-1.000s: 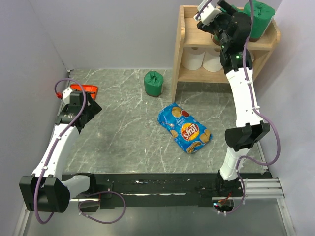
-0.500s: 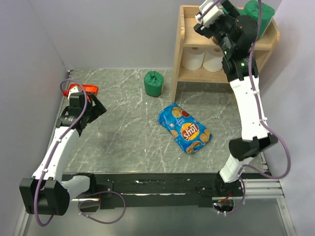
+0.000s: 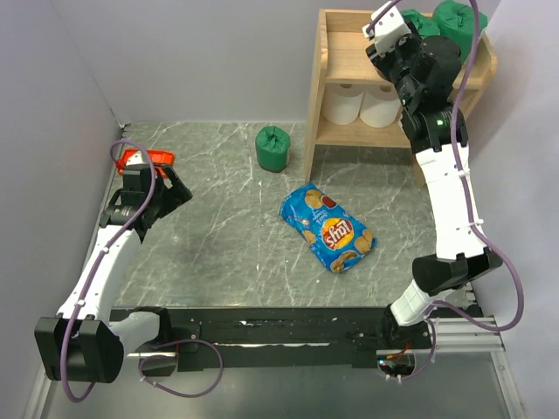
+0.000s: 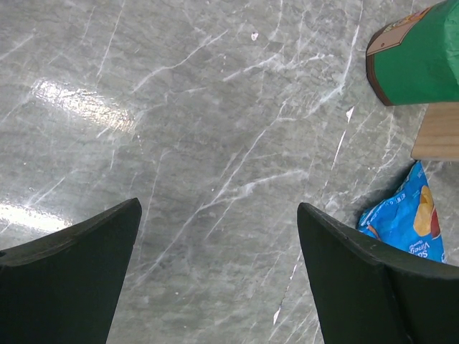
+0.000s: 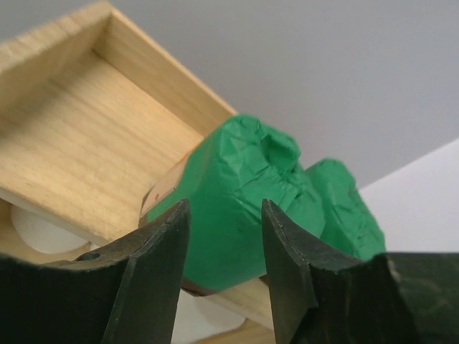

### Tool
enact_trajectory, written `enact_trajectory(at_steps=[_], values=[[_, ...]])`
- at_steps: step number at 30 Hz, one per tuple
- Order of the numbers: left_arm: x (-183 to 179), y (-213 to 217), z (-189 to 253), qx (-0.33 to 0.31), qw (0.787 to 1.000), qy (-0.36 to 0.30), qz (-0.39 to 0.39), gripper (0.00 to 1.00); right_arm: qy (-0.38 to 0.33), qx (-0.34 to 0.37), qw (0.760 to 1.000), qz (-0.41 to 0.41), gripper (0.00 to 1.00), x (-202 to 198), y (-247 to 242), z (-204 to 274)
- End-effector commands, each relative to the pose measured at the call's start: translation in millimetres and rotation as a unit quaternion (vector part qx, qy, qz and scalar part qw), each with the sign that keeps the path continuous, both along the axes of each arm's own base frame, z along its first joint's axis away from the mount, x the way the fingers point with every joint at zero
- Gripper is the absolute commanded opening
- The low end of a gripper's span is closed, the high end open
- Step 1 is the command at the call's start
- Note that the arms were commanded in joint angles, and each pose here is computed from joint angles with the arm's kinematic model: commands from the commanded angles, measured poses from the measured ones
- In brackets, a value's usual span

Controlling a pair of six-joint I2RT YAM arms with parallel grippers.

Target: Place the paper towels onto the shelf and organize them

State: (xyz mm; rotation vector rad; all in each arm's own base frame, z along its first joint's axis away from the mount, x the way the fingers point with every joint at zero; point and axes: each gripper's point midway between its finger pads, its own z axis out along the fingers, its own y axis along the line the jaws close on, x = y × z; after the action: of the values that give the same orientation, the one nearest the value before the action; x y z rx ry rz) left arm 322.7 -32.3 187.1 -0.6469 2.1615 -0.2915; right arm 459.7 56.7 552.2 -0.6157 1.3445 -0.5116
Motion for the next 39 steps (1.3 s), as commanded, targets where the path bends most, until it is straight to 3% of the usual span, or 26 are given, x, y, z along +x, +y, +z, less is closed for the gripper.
enact_trajectory(at_steps=[1,11,20,26,28,29,30,32,33,35,39], values=[[4,-3,16,0.000,0.999,-0.033,-0.014,0.96,0.002,0.022,0.999,-0.035,0.50,13,-16,-6],[3,-3,17,0.003,0.999,-0.037,-0.014,0.96,0.006,0.025,0.999,-0.045,0.50,55,-25,-16],[8,-4,20,0.003,0.999,-0.046,-0.020,0.97,0.010,0.049,0.999,0.012,0.51,23,-8,-15],[35,-24,53,-0.031,0.996,-0.062,-0.056,0.99,0.050,0.105,0.988,0.098,0.62,-19,32,-27],[49,-32,56,-0.043,0.995,-0.057,-0.062,0.97,0.044,0.129,0.984,0.117,0.71,-49,45,-22],[59,-35,72,-0.047,0.994,-0.073,-0.063,0.97,0.064,0.133,0.982,0.120,0.75,-50,52,-46],[67,-39,77,-0.053,0.993,-0.078,-0.064,0.96,0.051,0.141,0.979,0.135,0.83,-74,57,-38],[87,-52,81,-0.058,0.992,-0.078,-0.076,0.96,0.086,0.158,0.970,0.164,0.92,-92,86,-78],[99,-57,70,-0.060,0.993,-0.065,-0.078,0.96,0.073,0.172,0.966,0.178,0.99,-115,88,-73],[118,-72,79,-0.059,0.991,-0.083,-0.089,0.96,0.120,0.196,0.950,0.211,1.00,-138,118,-118],[158,-105,59,-0.066,0.987,-0.076,-0.126,0.95,0.162,0.250,0.918,0.261,1.00,-192,138,-151]])
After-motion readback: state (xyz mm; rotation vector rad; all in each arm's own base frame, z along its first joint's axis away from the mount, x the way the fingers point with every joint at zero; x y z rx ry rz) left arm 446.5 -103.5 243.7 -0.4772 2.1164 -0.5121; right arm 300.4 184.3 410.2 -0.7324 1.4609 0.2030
